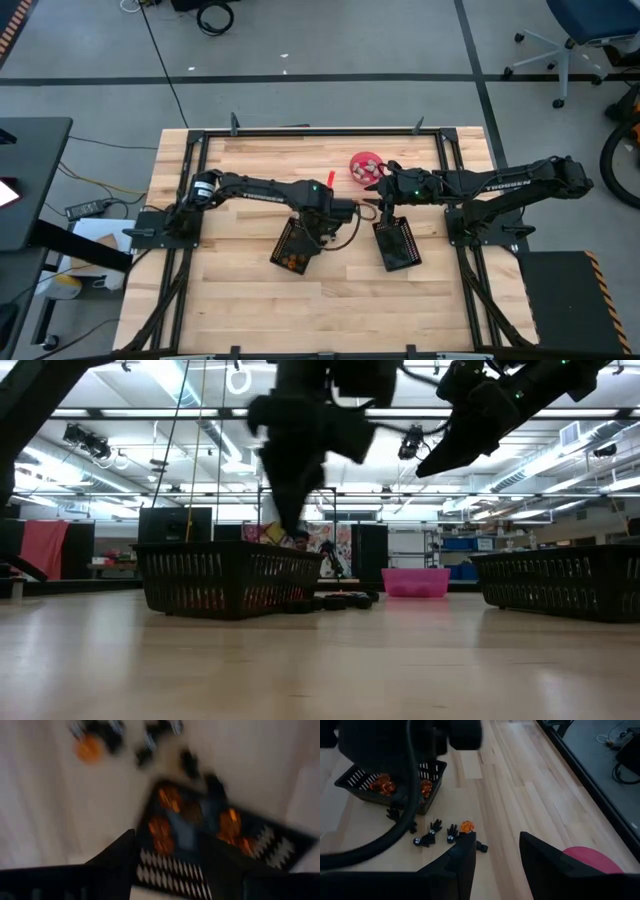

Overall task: Sort Halloween decoration
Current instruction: Put the orange pumpkin toy into the left black bin

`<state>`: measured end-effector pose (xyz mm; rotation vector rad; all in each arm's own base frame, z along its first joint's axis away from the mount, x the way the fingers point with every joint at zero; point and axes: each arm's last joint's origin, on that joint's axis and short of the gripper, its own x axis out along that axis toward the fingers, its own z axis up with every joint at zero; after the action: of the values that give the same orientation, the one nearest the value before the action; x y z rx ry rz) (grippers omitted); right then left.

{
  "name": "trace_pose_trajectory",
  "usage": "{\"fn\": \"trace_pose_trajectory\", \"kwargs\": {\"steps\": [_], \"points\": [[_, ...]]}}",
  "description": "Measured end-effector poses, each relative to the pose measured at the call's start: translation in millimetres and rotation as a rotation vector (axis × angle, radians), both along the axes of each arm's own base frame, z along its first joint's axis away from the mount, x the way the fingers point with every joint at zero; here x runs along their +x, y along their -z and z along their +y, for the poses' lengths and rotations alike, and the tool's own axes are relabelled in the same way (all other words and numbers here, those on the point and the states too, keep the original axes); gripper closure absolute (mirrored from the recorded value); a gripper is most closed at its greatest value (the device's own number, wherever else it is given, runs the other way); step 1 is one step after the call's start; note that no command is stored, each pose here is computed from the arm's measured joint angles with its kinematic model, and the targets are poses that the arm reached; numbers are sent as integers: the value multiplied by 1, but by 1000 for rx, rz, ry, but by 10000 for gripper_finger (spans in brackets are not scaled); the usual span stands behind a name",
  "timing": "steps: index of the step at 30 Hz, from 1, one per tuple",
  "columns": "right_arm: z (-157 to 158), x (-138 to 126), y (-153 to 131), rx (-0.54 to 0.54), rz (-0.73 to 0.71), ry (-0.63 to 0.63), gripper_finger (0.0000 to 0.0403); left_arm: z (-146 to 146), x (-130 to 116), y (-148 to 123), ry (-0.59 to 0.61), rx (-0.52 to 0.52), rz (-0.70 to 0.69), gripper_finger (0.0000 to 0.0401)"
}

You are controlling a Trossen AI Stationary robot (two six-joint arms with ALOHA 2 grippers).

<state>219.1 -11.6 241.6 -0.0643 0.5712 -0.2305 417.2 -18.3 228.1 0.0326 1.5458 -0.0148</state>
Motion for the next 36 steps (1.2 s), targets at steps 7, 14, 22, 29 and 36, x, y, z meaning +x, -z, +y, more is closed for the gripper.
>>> {"fn": "trace_pose_trajectory", "kwargs": {"steps": [7,14,22,29,36], "points": [[0,-1,2,1,21,2,247,31,17,3,-63,27,-178,212],[-1,-13,-3,-27,38,56,247,66,24,27,-145,40,-293,212],[5,-20,-14,-14,-24,23,247,85,18,53,-178,49,-311,212],[7,-20,-13,-14,-21,11,247,84,11,70,-51,78,-281,212],[7,-20,-13,-15,-21,11,247,83,9,73,-7,82,-278,212]]}}
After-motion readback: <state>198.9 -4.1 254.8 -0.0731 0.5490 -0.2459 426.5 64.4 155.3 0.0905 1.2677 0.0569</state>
